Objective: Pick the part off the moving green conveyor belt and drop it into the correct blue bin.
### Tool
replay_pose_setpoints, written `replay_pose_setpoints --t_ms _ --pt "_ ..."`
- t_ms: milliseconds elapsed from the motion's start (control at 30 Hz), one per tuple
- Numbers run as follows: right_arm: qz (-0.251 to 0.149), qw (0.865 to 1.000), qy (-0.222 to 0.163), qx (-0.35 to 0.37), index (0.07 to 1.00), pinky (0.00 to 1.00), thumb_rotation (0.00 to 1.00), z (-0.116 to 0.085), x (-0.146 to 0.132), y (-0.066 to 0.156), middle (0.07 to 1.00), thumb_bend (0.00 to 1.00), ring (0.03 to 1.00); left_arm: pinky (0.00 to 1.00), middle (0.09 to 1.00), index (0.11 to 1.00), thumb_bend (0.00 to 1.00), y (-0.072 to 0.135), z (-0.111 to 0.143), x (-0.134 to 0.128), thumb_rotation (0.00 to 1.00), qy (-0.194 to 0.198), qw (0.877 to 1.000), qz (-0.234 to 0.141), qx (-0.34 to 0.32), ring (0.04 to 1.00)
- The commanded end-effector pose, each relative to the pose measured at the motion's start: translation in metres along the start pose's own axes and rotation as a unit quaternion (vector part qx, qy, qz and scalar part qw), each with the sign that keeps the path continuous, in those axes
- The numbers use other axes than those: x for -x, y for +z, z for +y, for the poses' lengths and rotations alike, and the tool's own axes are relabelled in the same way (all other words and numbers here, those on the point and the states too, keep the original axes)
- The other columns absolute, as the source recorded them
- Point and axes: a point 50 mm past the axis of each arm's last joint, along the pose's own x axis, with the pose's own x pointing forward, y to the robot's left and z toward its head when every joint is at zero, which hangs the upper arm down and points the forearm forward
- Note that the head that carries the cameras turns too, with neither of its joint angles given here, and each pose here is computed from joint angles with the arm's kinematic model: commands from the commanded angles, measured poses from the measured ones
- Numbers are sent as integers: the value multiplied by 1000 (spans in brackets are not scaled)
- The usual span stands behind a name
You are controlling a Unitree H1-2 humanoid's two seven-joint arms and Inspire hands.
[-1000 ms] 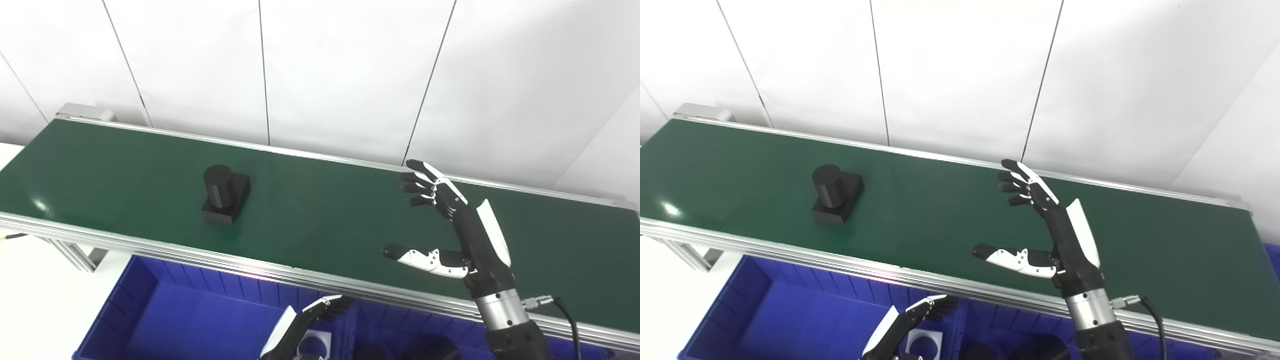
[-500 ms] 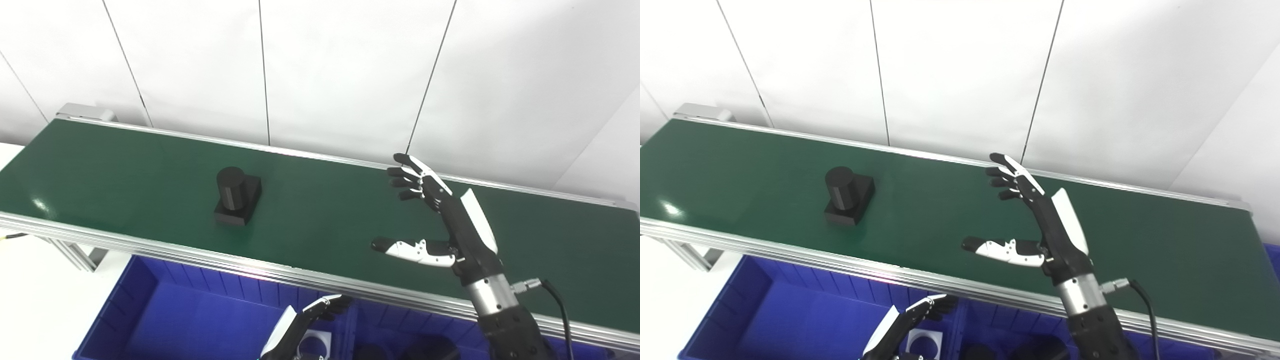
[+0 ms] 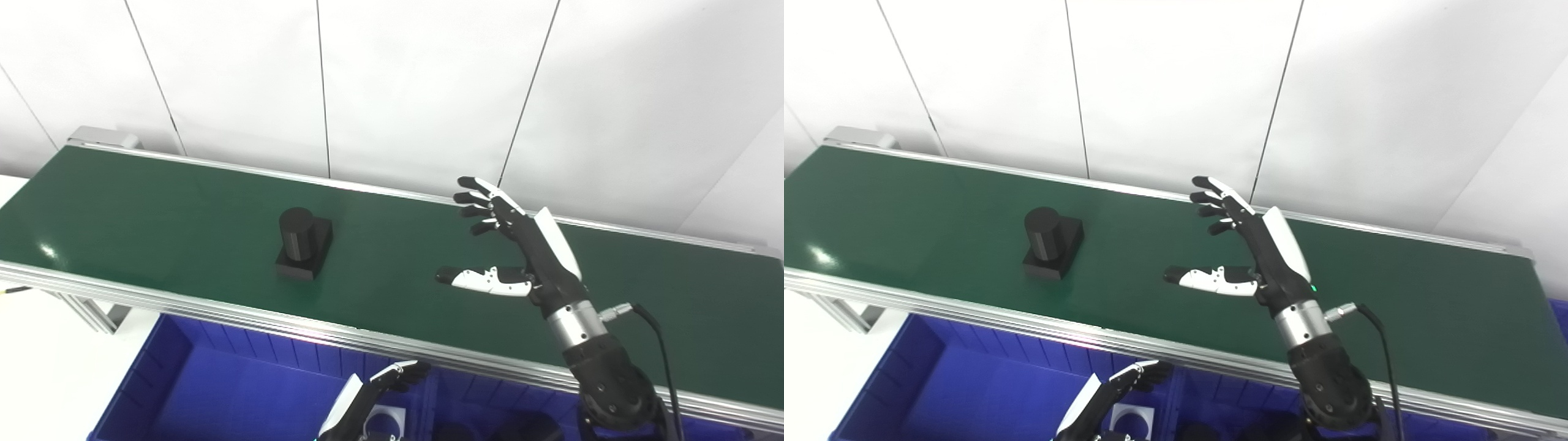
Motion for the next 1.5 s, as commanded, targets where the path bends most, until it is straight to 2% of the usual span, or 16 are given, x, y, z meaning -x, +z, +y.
replay_pose_setpoints --t_ms 0,367,467,767,1033,1167,1467 --pt "-35 999 -3 9 877 647 369 -5 -15 16 812 747 763 755 797 795 808 11 0 -8 320 3 999 -38 5 786" --pt "-19 999 33 39 885 677 373 6 -41 21 822 745 771 770 795 795 806 13 -4 -8 309 6 999 -42 5 787" --pt "-15 998 43 43 883 657 371 11 -48 22 821 741 756 764 795 799 801 14 -5 -8 321 5 999 -45 1 783" --pt "-1 997 71 44 879 645 349 33 -77 25 810 765 749 748 781 785 811 16 -8 -1 311 31 998 -45 11 775" --pt "18 993 98 64 897 623 406 51 -100 21 818 765 742 744 771 769 835 19 -4 6 319 43 998 -48 19 768" --pt "29 990 111 84 902 638 414 60 -113 18 834 765 755 728 766 757 854 22 -1 13 305 68 995 -34 57 755" --pt "46 984 135 103 910 644 416 78 -140 10 874 798 792 691 754 750 857 22 -4 27 318 72 994 -18 80 735"
